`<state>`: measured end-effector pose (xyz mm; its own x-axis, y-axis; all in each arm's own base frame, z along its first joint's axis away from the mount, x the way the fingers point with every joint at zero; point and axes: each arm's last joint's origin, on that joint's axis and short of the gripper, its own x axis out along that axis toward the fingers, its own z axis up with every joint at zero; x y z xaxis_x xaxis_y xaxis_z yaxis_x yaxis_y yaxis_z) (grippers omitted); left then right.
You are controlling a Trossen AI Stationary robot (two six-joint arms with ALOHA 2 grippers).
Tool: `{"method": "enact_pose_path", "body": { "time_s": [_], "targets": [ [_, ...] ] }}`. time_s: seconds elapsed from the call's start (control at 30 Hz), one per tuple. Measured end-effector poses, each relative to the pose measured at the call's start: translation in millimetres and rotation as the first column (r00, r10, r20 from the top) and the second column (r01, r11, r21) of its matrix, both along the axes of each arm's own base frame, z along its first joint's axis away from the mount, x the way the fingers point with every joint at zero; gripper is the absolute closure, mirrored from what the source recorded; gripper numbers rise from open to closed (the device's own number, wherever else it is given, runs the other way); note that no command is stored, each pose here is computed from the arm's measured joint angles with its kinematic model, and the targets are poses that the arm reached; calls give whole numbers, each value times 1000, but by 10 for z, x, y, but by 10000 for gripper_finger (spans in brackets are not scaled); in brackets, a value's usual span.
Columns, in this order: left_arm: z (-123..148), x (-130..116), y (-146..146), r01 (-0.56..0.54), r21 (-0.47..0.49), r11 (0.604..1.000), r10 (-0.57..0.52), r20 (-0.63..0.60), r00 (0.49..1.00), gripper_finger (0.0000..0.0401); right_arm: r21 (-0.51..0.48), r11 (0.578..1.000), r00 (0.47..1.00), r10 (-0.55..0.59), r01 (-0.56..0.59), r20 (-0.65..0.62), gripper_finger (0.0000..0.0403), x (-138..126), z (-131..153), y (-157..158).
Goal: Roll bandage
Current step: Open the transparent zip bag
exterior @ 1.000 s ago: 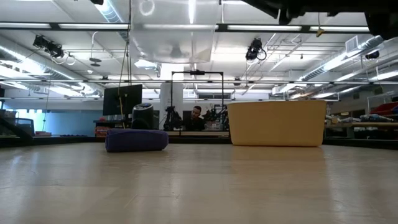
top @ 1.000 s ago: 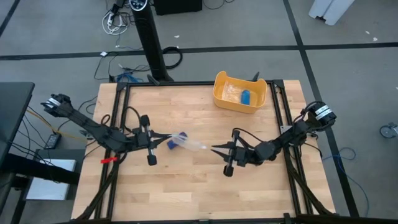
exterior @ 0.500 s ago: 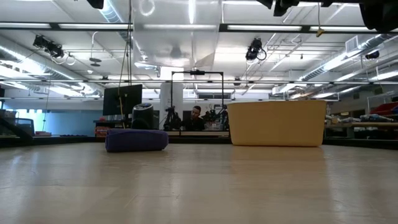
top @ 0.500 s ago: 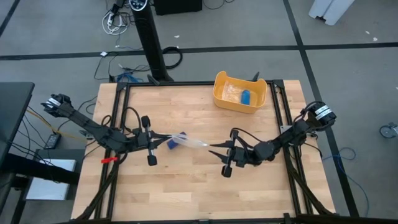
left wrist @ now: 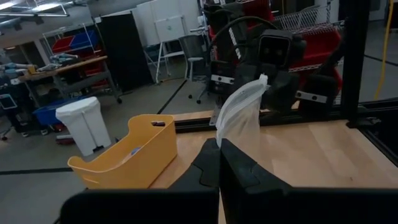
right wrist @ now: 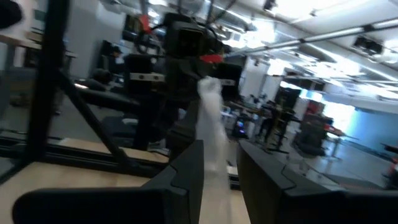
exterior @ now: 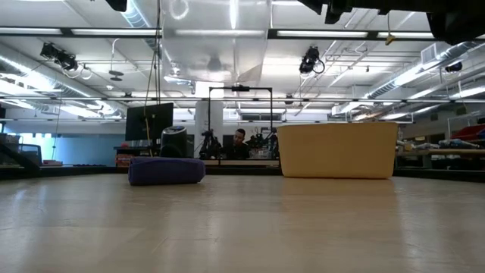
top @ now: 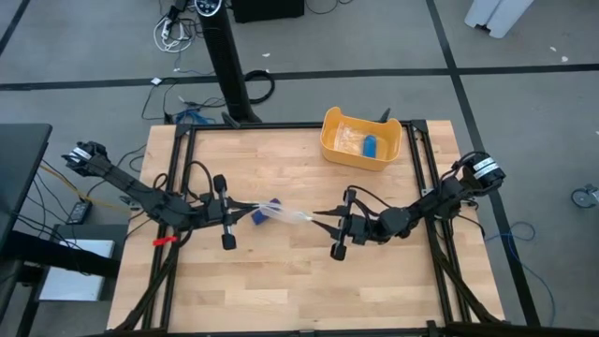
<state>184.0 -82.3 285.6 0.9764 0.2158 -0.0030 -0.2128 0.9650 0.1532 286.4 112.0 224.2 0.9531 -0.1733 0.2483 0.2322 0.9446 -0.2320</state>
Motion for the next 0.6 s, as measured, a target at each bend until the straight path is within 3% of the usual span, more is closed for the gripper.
{"method": "enact_pose_path", "body": {
  "time_s": [0.1,0.27,0.43,0.6],
  "targets": [
    [-7,14,11,-7,-4,1000,7,-1,1000,400,-6,1000,1000,13,-13,3,327,32,37,11],
    [-44,82,-6,11,-3,1000,-11,-4,1000,400,-52,999,997,-2,-2,-78,394,185,120,33],
    [-121,210,-42,39,1,999,-39,-7,999,400,-67,998,986,-29,18,-165,399,356,222,-6],
    [-195,298,-70,50,8,999,-50,-20,999,400,-69,997,986,-29,18,-166,400,409,272,-56]
  ]
}}
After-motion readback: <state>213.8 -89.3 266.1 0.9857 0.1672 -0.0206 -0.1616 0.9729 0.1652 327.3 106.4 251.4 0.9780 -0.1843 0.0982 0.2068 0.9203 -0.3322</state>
